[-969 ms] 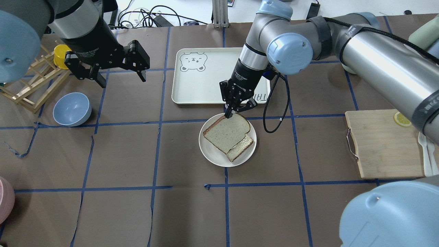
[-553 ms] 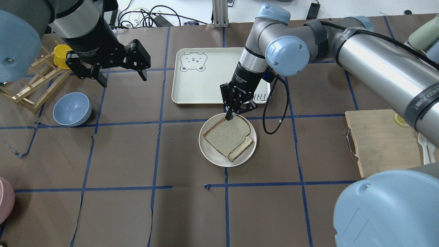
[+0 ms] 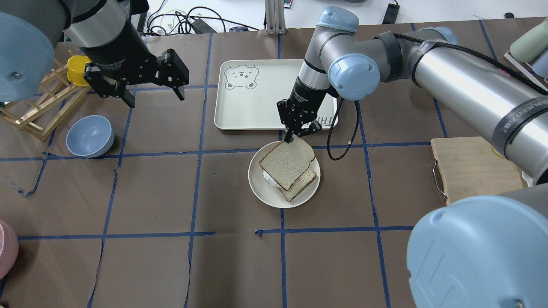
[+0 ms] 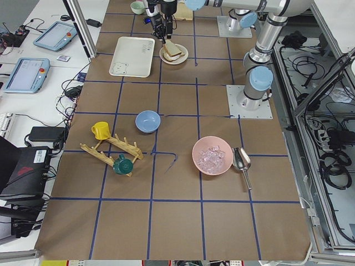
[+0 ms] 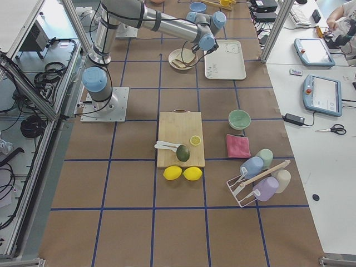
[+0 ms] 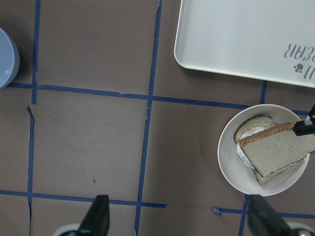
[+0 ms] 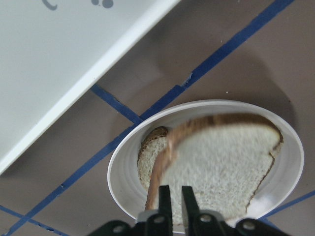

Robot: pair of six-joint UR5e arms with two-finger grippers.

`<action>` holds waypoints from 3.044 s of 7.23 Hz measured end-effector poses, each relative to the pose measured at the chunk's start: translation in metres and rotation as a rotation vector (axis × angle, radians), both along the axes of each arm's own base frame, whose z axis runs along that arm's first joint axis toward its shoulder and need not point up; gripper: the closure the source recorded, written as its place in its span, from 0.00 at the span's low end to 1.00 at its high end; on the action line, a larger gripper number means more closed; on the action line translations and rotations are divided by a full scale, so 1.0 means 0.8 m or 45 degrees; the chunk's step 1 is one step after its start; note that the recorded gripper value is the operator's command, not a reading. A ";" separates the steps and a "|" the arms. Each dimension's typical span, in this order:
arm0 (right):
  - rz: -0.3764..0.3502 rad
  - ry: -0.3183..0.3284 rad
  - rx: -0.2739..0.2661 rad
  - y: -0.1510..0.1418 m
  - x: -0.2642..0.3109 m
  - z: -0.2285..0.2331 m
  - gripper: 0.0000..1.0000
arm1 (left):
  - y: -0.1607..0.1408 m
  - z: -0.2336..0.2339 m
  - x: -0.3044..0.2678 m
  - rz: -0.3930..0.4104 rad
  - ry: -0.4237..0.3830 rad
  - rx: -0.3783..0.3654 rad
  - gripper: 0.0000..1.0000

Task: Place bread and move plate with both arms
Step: 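Lower the bread onto the egg toast and open the right gripper, then raise the right gripper away while the left gripper moves toward the plate, then grip the white plate rim with the left gripper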

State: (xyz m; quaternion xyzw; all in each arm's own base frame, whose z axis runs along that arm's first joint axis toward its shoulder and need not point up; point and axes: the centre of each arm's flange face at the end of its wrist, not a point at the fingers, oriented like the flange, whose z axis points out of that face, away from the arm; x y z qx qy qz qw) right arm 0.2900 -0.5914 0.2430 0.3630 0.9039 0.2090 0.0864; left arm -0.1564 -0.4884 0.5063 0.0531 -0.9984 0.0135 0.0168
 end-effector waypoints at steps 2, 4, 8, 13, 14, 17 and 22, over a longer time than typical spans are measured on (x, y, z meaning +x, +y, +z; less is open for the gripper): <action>0.006 0.016 -0.007 0.002 -0.002 -0.012 0.18 | 0.006 -0.002 0.000 -0.002 -0.001 0.005 0.00; 0.087 0.123 -0.134 -0.006 -0.018 0.012 0.00 | 0.010 -0.001 0.000 -0.003 -0.004 0.005 0.00; 0.508 0.162 -0.366 0.011 -0.132 0.152 0.00 | 0.014 -0.002 0.003 0.001 -0.007 0.063 0.00; 0.949 0.134 -0.360 0.075 -0.176 0.259 0.00 | -0.011 -0.067 0.004 0.023 -0.008 0.262 0.00; 0.961 0.152 -0.353 0.077 -0.179 0.267 0.00 | -0.019 -0.097 0.002 0.036 -0.011 0.310 0.00; 0.969 0.204 -0.381 0.095 -0.182 0.293 0.00 | -0.001 -0.223 -0.056 0.069 -0.035 0.265 0.00; 0.959 0.251 -0.515 0.091 -0.180 0.310 0.00 | 0.051 -0.385 -0.102 0.377 0.078 0.103 0.04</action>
